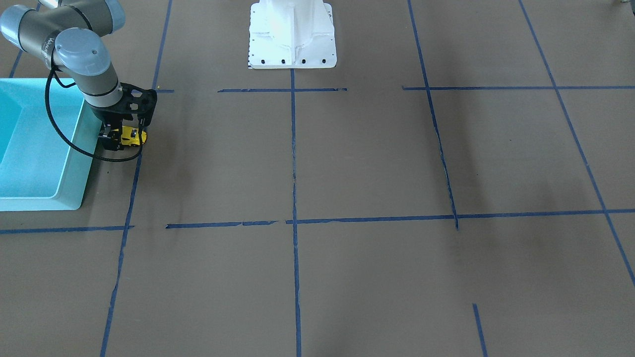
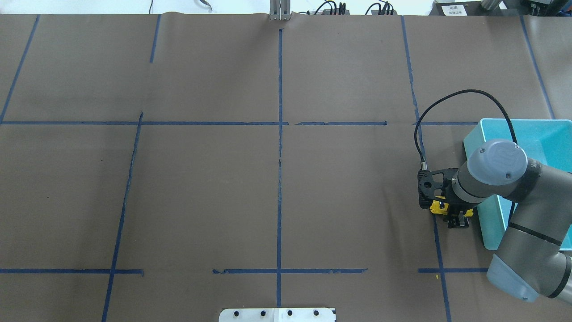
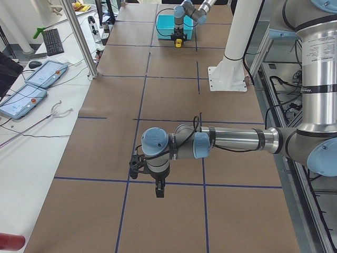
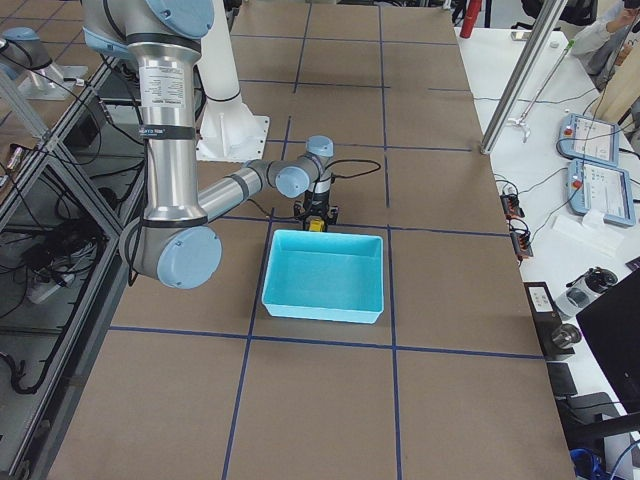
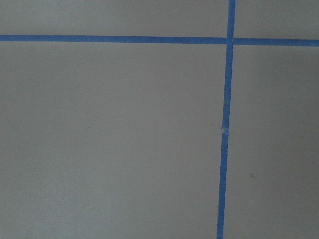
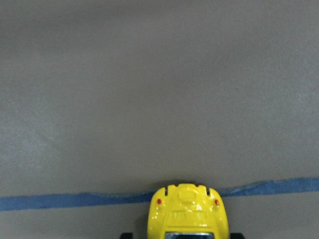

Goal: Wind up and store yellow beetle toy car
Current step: 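Close the right gripper on the yellow car and lift it, then carry the held car with the right gripper over the blue bin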

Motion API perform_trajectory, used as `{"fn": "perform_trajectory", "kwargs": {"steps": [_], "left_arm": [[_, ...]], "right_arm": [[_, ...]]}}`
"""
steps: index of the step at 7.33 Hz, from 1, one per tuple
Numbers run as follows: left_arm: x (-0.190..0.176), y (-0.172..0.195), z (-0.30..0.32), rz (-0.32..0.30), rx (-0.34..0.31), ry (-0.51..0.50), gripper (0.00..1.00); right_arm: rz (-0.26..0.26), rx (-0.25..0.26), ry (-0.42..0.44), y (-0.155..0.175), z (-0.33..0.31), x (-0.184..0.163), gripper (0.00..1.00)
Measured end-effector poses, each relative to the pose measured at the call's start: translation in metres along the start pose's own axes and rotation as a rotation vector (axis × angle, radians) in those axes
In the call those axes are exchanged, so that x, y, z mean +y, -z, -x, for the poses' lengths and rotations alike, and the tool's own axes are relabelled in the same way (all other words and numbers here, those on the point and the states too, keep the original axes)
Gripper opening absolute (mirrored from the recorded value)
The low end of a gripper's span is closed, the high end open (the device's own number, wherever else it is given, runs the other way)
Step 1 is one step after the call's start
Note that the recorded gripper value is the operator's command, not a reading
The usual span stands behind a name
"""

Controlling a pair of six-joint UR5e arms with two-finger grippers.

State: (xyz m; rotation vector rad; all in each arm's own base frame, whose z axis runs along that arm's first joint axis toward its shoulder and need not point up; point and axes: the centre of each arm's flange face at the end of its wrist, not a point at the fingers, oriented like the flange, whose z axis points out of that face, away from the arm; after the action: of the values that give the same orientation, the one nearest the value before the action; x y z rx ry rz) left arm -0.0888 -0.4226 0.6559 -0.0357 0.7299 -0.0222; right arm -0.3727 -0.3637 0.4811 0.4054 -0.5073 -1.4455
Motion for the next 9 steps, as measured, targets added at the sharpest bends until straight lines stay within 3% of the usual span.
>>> {"fn": "perform_trajectory", "kwargs": {"steps": [1,4,5,7,9], "left_arm": [[0.0,0.0,0.0,0.0,-0.001,0.0,0.99],[-0.002,0.002,-0.002,-0.006,-0.001,-0.007,0.99],[-0.003,0.004,-0.004,-0.01,-0.001,-0.01,0.99],[-0.007,0.012,-0.011,-0.027,-0.002,-0.024,0.99],[-0.01,0.015,-0.013,-0.033,-0.003,-0.03,0.99]], "right_arm": [[-0.013,-0.016,0.003,0.002,0.001,-0.002,0.09],[-0.043,-0.041,-0.035,0.021,-0.014,0.01,0.04],[-0.044,-0.043,-0.064,0.039,-0.02,0.015,0.04],[-0.011,-0.044,-0.116,0.108,-0.023,0.003,0.05],[0.025,-0.027,-0.045,0.155,-0.029,0.02,0.04]]}}
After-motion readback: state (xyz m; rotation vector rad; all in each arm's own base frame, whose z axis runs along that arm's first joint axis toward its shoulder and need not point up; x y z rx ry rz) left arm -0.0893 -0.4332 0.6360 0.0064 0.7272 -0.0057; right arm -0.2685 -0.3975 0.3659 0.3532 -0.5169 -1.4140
